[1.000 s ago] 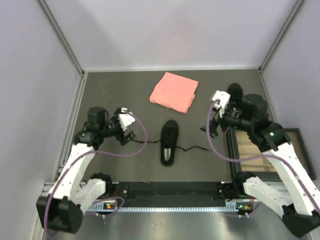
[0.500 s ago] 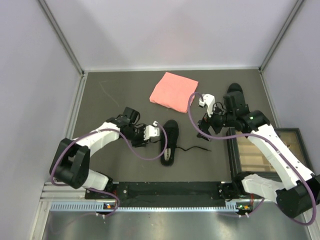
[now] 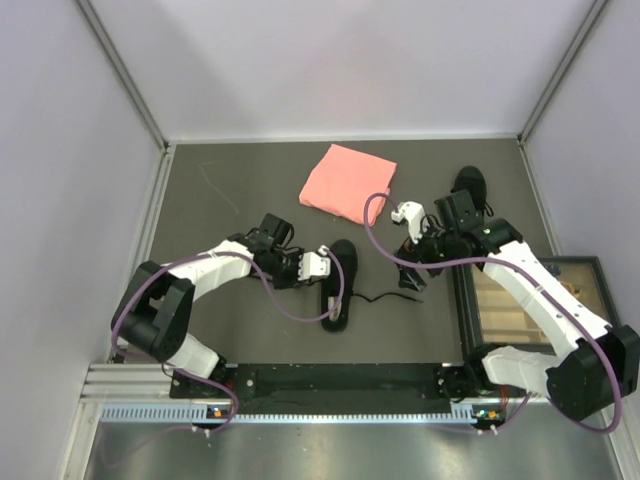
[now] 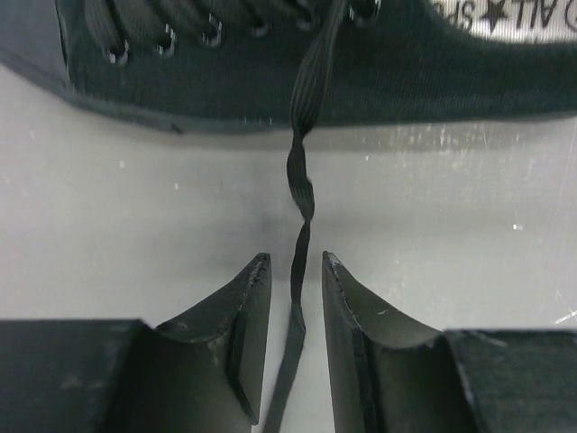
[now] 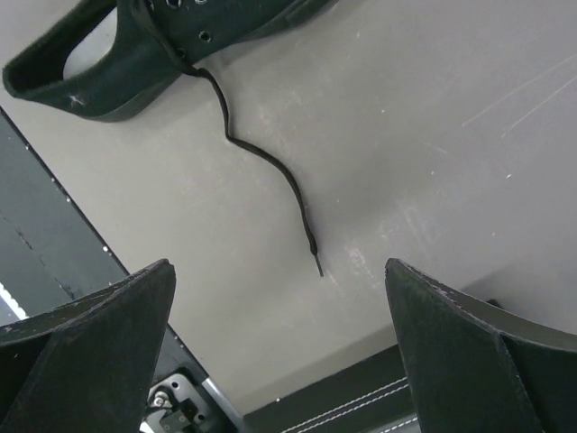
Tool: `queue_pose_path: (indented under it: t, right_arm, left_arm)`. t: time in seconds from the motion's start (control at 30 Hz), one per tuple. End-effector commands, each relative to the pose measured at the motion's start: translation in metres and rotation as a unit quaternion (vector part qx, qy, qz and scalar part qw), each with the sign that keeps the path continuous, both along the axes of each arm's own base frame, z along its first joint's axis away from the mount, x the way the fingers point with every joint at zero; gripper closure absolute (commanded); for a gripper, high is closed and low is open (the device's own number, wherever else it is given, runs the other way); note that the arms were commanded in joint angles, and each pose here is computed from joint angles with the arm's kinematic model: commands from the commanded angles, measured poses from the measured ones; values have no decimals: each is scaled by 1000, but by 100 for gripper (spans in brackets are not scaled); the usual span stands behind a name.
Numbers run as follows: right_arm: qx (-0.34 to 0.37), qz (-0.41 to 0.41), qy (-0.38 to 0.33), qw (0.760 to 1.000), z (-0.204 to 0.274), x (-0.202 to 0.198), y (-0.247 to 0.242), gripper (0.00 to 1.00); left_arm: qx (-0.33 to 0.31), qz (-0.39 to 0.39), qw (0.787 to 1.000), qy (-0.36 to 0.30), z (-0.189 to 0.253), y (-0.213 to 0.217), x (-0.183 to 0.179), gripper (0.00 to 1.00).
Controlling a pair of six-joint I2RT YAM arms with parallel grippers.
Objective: Tie the shoes
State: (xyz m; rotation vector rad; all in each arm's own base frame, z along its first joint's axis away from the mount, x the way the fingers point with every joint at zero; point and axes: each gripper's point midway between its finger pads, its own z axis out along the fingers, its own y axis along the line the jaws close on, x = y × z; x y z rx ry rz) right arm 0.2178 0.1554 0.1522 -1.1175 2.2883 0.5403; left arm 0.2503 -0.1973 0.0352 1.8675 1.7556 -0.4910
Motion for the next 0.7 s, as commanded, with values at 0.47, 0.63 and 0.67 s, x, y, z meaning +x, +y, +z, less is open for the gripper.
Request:
queue_pose_path:
  t: [0.47, 0.63, 0.67]
  right_arm:
    - [-28, -24, 29, 999, -22, 4, -19, 1]
    - [-52, -19, 55, 997, -39, 1, -26, 1]
    - [-54, -19, 60, 997, -42, 0, -26, 1]
  left_arm:
    - [-28, -51, 998, -6, 16, -29, -1, 100]
    - [-80, -47, 996, -2, 45, -42, -7, 100]
    - [-90, -39, 995, 0, 50, -44, -8, 100]
